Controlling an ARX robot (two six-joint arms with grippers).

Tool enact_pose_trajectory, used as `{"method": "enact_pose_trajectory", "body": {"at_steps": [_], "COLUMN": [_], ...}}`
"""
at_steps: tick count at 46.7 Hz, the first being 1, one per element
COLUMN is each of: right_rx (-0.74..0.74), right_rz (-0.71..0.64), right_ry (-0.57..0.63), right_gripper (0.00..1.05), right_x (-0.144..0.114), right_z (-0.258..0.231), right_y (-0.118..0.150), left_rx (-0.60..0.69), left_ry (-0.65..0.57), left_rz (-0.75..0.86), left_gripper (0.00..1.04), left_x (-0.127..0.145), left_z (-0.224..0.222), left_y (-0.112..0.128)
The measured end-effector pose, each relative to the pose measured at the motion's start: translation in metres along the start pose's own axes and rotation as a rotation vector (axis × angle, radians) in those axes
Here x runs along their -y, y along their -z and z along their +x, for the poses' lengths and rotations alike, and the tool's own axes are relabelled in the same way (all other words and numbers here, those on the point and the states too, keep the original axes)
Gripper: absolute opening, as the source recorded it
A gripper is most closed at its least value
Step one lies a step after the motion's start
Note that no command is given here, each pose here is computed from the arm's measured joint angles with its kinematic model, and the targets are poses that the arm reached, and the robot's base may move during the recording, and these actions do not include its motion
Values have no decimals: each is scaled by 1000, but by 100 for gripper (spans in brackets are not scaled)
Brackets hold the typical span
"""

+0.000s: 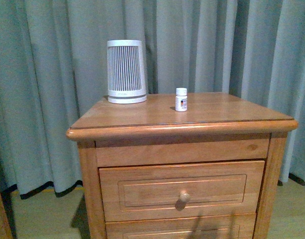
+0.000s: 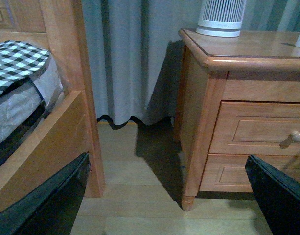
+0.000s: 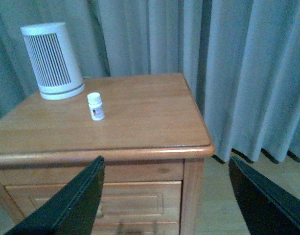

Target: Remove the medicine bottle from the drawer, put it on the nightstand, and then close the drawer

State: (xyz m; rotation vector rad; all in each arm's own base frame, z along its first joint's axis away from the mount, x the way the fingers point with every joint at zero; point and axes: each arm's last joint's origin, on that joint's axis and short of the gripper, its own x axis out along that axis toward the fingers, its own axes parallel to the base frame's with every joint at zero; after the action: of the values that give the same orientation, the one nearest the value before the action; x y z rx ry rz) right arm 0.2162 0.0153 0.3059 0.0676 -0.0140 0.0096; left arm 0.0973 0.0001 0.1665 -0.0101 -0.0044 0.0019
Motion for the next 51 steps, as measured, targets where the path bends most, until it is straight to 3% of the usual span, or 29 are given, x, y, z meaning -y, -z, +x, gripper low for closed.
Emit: {"method": "enact_pose_trajectory", "body": {"at_steps": [14,16,20,35,43,51], "right_rx": [-18,-20,-25,-21,-20,-18], "right_rz": [-56,-58,-62,-64,-64,-64], "right_ry": [11,11,7,7,7,7], "right_gripper": [31,20,2,3,3,3], "right_x": [18,19,20,22,22,23], "right_z": [-33,-40,-50,-79,-87,-94], "right_y": [57,66,80,113,120,125], "left_rx": [0,0,0,0,0,0], "left_ry": [0,0,0,0,0,0], "left_rz": [0,0,2,1,2,2], "left_gripper": [98,98,79,3,5,37], "left_x": [0,0,0,0,0,0], "left_z": [0,0,0,0,0,0], "left_y": [0,0,0,0,0,0]}}
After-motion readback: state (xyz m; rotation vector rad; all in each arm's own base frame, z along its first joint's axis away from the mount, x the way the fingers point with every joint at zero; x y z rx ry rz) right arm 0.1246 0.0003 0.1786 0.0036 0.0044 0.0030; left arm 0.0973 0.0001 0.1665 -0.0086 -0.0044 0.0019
